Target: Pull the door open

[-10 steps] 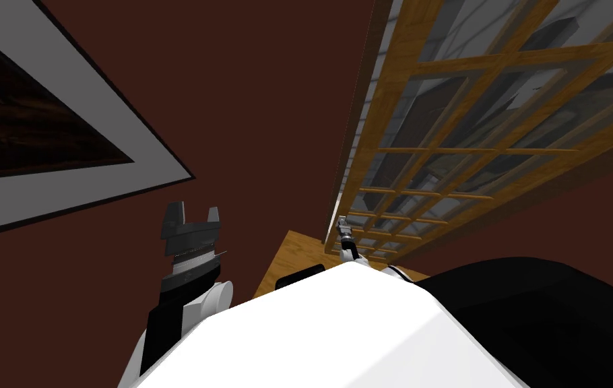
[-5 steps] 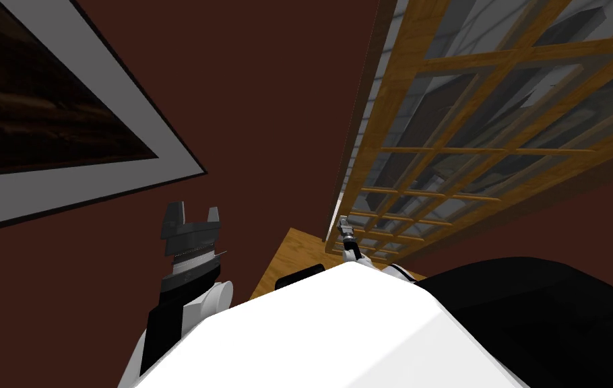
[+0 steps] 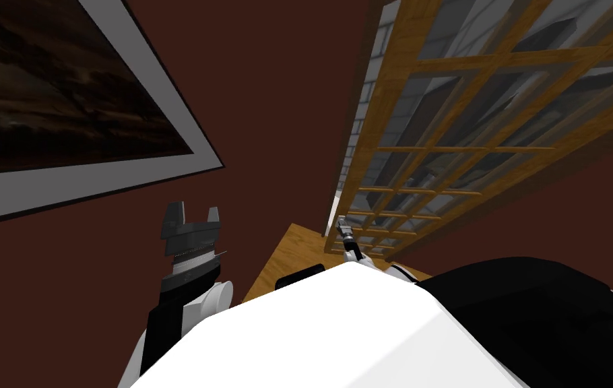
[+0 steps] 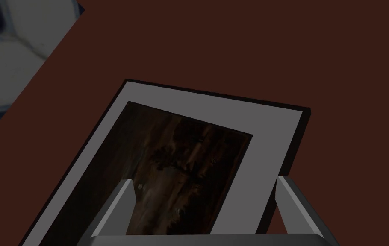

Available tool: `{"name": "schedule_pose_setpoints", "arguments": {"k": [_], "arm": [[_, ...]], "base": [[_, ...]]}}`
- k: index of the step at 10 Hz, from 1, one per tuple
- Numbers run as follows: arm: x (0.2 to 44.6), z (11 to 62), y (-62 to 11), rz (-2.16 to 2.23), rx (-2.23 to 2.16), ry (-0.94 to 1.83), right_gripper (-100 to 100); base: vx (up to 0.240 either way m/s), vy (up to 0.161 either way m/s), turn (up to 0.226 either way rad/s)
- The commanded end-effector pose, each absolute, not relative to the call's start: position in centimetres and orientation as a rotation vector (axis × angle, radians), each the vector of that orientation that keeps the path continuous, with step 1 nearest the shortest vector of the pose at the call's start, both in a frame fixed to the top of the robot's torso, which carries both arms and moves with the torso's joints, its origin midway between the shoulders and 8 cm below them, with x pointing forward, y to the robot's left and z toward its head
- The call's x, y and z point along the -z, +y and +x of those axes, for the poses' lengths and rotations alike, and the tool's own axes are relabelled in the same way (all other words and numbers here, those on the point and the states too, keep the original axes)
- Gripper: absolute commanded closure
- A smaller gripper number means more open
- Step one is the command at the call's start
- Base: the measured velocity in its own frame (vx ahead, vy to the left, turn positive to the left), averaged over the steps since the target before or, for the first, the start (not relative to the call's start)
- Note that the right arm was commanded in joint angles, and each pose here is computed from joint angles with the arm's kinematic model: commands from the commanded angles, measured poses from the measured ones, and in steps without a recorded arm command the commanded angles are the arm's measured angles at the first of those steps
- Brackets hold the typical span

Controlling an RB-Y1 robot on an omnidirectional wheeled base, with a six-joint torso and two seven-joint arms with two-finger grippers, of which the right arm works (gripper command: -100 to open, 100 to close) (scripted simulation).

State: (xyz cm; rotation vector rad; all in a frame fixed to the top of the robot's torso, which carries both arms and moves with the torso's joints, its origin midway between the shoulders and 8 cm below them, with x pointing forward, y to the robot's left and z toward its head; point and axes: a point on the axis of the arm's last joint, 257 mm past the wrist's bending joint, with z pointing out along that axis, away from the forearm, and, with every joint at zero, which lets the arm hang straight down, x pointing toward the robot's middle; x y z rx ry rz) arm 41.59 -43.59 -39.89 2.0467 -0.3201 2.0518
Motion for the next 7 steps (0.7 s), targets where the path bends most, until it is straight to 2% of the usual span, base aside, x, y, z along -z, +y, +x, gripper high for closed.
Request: {"name": "schedule_pose_setpoints", "arguments": {"k": [1,2,5,7], "arm": [[40.0,41.7,-42.7,2.071,-2.073,-0.289,100],[40.0,41.7,-42.4,2.080,-2.081,-0.275,100],[40.1,41.3,-42.0,2.102,-2.096,-0.239,100],[40.0,41.1,-41.4,2.123,-2.123,-0.196,100]], "base": [[-0.279,-0.016,0.076],[-0.276,-0.027,0.095],[-0.178,-0.005,0.062],[-0.238,-0.051,0.090]]}}
